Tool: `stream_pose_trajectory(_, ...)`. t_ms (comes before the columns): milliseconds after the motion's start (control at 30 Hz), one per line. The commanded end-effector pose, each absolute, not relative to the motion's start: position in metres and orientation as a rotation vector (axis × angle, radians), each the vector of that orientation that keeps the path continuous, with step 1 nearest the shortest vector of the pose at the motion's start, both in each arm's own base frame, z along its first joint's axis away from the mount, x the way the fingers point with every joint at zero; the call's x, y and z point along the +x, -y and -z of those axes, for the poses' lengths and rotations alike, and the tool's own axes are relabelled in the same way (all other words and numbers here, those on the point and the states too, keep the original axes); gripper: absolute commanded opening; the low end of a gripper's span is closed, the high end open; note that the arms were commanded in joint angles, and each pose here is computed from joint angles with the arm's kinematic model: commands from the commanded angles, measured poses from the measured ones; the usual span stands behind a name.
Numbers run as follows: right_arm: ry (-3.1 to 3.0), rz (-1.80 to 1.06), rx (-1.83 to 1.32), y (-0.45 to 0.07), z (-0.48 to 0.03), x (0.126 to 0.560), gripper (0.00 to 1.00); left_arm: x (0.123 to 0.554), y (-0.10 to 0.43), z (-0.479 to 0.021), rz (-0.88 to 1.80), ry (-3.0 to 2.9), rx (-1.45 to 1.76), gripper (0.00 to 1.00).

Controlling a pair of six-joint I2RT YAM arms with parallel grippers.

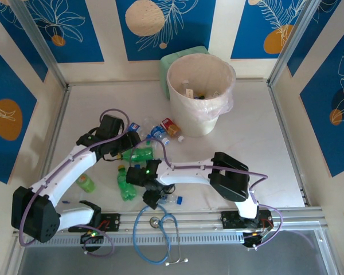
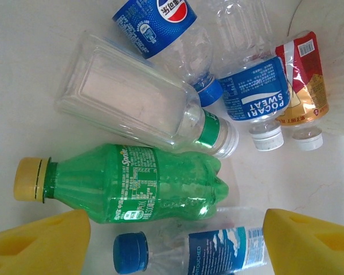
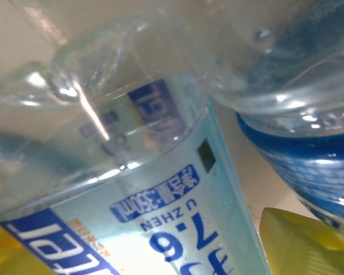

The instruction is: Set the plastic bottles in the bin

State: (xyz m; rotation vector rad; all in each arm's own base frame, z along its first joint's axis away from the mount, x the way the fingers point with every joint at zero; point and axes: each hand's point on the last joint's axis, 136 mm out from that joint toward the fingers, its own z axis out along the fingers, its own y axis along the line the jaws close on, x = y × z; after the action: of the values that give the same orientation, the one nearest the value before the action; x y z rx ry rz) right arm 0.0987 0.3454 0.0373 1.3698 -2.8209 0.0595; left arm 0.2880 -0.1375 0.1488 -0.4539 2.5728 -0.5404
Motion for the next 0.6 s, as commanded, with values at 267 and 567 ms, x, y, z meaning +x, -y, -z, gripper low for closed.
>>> stream_pose_trajectory(267,2.835,-0.049,1.347,-0.338,-0.043,0.101,0.57,0.289,0.136,-0.148,0.571,-2.559,-0.477,0.78)
stream_pose_trajectory(567,2.923,0.089,1.411,-0.348,-0.092,0.100,0.49,0.289,0.135,-0.149,0.568,-2.557,-0.483,0.78)
